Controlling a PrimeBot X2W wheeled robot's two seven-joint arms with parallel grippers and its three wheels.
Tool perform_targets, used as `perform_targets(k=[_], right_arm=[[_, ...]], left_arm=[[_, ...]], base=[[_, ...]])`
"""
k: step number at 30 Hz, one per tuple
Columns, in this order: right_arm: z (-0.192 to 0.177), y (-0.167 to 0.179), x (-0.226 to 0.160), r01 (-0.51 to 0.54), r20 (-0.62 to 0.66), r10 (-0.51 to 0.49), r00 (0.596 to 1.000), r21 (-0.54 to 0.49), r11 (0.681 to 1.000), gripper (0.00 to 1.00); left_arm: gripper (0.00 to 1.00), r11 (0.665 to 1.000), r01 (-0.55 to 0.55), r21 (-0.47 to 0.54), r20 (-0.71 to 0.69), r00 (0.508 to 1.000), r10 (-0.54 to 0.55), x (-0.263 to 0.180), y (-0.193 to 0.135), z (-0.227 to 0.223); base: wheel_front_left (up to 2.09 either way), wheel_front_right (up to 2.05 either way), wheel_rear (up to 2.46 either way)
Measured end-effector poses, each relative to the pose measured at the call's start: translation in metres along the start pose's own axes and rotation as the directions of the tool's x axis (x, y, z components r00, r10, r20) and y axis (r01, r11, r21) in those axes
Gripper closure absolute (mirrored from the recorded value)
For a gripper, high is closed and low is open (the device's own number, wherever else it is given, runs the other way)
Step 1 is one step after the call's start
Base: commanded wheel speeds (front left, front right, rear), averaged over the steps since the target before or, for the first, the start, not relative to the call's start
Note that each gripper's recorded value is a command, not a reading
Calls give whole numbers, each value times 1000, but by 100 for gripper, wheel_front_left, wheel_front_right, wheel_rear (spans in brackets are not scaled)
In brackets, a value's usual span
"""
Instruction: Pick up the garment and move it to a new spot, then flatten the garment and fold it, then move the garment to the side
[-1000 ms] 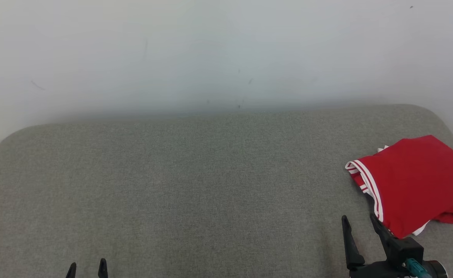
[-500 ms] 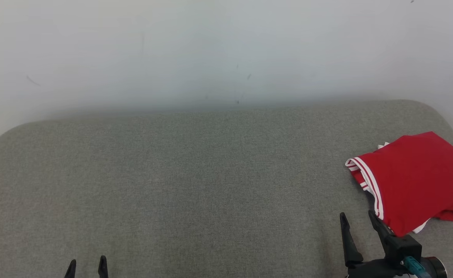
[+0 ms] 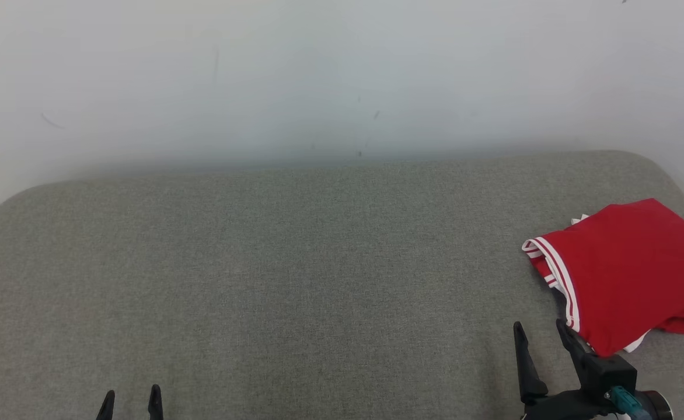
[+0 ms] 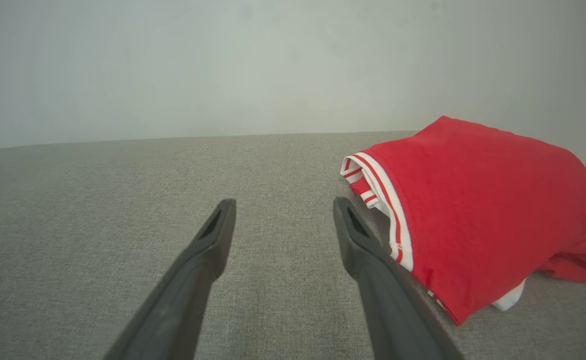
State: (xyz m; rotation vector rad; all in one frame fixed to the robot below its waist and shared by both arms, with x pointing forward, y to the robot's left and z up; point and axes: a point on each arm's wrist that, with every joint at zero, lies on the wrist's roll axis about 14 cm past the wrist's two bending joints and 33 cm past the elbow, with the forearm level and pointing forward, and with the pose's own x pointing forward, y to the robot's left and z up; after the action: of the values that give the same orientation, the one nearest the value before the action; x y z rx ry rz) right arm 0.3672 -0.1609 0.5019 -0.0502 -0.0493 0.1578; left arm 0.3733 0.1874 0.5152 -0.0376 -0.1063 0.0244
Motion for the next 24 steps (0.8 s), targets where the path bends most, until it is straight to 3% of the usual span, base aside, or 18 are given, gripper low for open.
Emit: perform_targets(k=[19, 24], right_arm=[[-4, -6, 1, 27, -15, -27, 1000, -5, 1000, 0], [-4, 5, 8, -10, -15, 10, 1000, -5, 1000, 0]], left_arm=[[0, 1000, 2, 4, 4, 1000, -2, 1, -1, 2], [0, 999, -38, 5, 6, 999, 38, -6, 12, 2]], base=[[0, 0, 0], [0, 0, 0]])
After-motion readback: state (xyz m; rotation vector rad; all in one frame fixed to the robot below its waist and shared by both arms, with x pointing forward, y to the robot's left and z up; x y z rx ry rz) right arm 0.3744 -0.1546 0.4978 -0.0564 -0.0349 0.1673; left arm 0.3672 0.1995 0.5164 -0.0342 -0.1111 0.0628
